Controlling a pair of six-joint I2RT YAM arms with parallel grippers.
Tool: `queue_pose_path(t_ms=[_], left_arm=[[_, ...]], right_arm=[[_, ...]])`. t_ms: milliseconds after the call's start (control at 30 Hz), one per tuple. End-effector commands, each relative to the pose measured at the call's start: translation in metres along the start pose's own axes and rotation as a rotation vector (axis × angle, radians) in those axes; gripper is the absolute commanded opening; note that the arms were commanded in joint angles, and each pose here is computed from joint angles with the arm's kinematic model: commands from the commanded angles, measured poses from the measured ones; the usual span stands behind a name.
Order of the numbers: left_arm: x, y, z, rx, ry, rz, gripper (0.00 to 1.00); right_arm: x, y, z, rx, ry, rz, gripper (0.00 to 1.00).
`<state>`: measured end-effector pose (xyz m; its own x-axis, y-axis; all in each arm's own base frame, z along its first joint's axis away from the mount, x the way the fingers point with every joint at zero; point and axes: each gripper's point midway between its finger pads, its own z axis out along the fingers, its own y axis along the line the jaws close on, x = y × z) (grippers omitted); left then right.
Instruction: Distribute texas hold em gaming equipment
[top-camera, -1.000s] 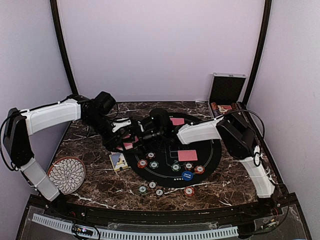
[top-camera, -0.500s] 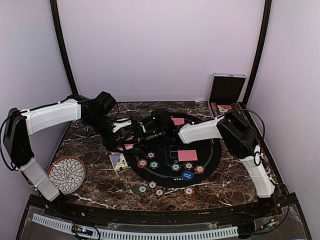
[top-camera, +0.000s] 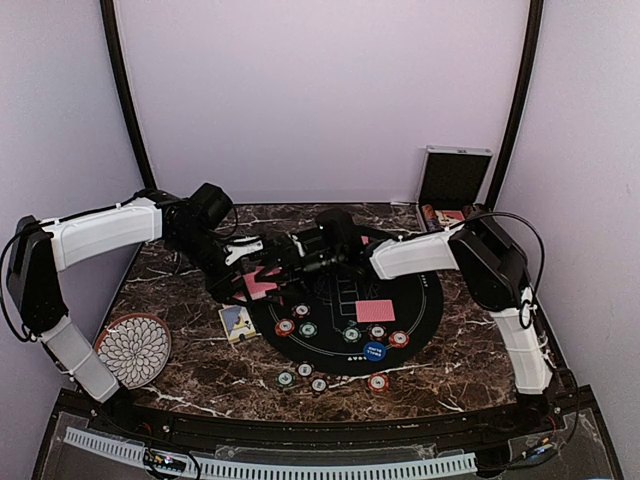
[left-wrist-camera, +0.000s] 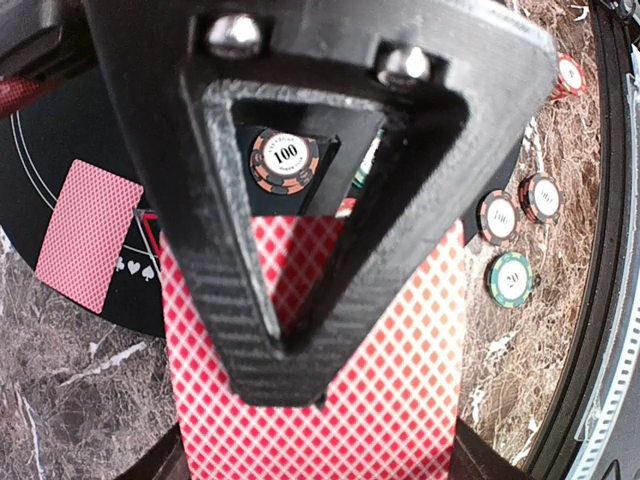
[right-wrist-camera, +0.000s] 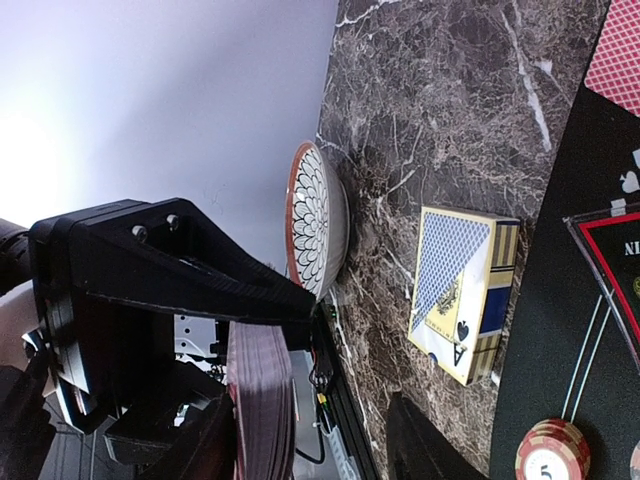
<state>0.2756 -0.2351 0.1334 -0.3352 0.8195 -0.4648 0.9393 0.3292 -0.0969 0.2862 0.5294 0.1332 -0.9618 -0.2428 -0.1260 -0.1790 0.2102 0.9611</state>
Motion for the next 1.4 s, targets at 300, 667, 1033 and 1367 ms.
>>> queue_pose_path(t_ms=[300, 667, 1033, 1367], left_arm=[[-0.009, -0.002, -0.019, -0.032, -0.046, 0.037, 0.00], [-0.005, -0.002, -0.018, -0.038, -0.034, 0.036, 0.00], [-0.001, -0.002, -0.018, -0.046, -0.021, 0.038, 0.00], [0.009, -0.006, -0.018, -0.052, 0.003, 0.039, 0.00]], right_arm=[[-0.005, 0.036, -0.026, -0.021, -0.048, -0.042, 0.27], [-0.007, 0.056, -0.036, -0.068, -0.064, -0.045, 0.02], [-0.018, 0.049, -0.054, -0.087, -0.089, -0.010, 0.00], [-0.052, 0.012, -0.093, -0.019, -0.176, 0.001, 0.00]])
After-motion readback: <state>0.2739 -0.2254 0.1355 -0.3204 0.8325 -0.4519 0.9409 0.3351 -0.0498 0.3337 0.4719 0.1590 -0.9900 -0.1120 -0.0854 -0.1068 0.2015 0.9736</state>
